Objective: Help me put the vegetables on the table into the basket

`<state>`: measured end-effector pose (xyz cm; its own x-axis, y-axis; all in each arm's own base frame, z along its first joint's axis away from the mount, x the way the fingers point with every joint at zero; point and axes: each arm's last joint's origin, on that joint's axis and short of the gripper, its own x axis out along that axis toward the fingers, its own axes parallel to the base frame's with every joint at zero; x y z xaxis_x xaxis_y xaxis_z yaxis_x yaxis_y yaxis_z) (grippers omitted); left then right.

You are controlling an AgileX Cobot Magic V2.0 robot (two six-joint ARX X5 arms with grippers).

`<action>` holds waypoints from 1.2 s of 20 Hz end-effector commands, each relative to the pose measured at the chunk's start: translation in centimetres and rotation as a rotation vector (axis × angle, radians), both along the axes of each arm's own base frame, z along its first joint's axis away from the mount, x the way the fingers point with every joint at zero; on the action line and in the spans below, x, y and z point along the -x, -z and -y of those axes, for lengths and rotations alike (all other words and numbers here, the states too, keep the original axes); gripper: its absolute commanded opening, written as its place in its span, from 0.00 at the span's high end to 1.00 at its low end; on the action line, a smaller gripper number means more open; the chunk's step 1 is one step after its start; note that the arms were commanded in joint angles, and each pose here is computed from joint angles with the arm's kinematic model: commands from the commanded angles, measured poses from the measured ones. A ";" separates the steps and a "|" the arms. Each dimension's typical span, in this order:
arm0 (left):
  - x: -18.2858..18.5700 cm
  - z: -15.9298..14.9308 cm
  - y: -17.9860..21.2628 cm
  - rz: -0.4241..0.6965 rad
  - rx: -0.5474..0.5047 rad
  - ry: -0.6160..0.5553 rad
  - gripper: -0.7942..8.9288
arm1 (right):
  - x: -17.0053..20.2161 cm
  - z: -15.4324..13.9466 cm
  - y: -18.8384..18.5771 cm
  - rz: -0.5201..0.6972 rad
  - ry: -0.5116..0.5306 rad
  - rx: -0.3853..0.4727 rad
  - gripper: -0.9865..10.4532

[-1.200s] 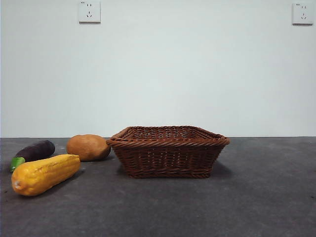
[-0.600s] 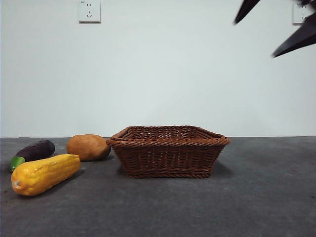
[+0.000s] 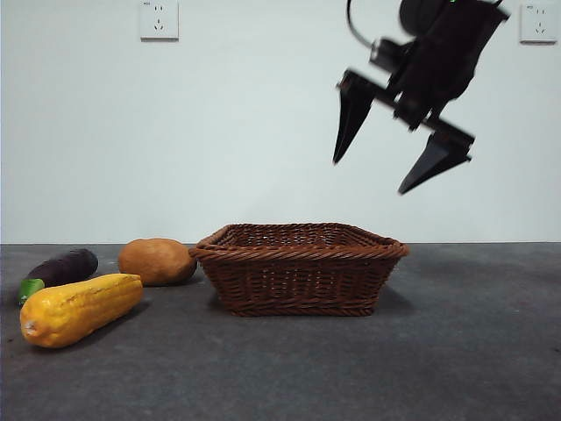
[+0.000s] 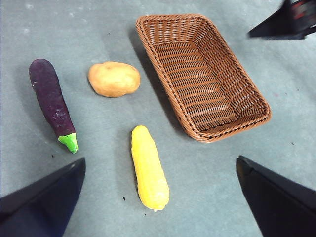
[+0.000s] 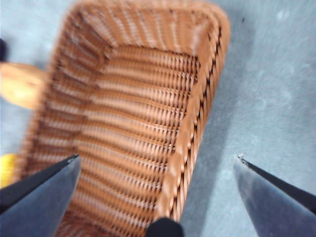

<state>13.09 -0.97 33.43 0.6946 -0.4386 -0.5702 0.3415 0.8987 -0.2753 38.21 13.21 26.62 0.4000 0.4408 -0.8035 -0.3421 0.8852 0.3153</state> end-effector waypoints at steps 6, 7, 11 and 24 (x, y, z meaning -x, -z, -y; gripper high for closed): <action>0.0 0.0 -0.1 0.014 -0.003 0.009 0.21 | -1.9 -2.1 5.9 -0.084 0.010 0.095 0.31; 0.0 0.0 -0.1 0.014 -0.003 0.009 0.21 | -2.1 -2.3 6.5 -0.090 0.018 0.106 0.34; -0.1 0.0 -0.1 0.011 -0.008 0.003 0.21 | -2.7 -2.4 7.7 -0.089 0.043 0.125 0.55; -1.0 0.0 0.5 -0.041 -0.007 0.003 0.21 | -2.9 -2.6 8.2 -0.094 0.039 0.107 0.92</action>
<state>14.04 -0.94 32.91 0.6693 -0.4355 -0.6019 0.3258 0.9002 -0.2891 41.04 15.73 19.03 0.3476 0.3499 -0.8699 -0.2600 0.9274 0.2691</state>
